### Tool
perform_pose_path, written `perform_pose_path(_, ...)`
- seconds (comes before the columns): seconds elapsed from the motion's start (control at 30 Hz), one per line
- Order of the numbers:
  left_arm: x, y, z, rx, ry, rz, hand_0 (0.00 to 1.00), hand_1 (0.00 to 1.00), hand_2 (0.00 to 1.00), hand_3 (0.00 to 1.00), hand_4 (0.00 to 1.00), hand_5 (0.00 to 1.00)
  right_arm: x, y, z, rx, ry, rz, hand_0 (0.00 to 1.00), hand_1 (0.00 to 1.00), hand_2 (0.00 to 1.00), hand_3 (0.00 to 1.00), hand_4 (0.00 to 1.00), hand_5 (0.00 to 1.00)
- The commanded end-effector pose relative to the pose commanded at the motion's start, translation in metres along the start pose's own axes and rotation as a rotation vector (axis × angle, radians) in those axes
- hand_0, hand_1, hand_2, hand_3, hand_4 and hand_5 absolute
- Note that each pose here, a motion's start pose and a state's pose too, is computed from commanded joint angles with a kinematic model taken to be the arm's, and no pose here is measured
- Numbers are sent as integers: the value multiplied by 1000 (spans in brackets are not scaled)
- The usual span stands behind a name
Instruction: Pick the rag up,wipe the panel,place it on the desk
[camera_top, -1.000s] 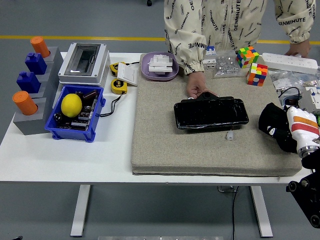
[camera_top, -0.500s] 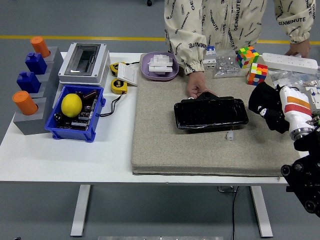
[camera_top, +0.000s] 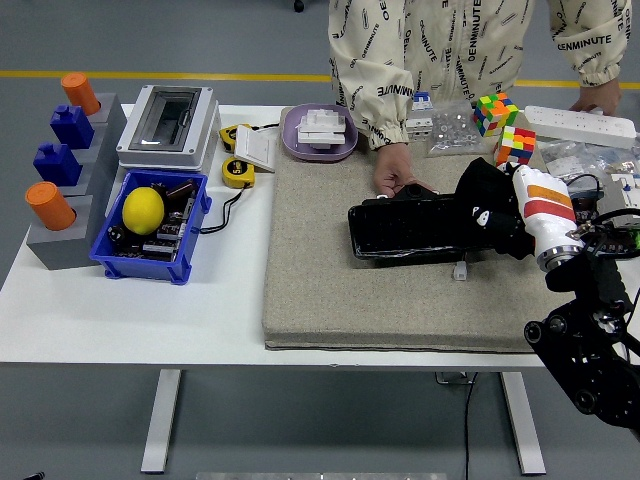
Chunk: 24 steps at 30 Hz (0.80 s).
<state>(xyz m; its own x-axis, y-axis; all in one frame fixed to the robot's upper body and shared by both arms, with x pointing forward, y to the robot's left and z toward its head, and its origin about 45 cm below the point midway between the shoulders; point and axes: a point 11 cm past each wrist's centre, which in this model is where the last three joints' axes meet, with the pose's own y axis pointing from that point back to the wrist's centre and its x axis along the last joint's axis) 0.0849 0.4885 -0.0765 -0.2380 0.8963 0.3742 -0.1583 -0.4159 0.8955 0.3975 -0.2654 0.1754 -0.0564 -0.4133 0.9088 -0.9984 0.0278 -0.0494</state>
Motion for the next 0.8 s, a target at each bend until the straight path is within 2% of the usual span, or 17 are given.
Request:
perform_pose_path(0.43, -1, 0, 1, -2, 1, -2, 653, 662, 695, 580, 675, 441, -3, -4, -3, 2, -1, -11, 410, 485, 536, 513, 690, 183)
perform_pose_path(0.8, -3, 0, 3, -5, 4, -6, 653, 662, 695, 581, 676, 441, -18, 0, -7, 3, -12, -46, 409, 486, 536, 515, 693, 182)
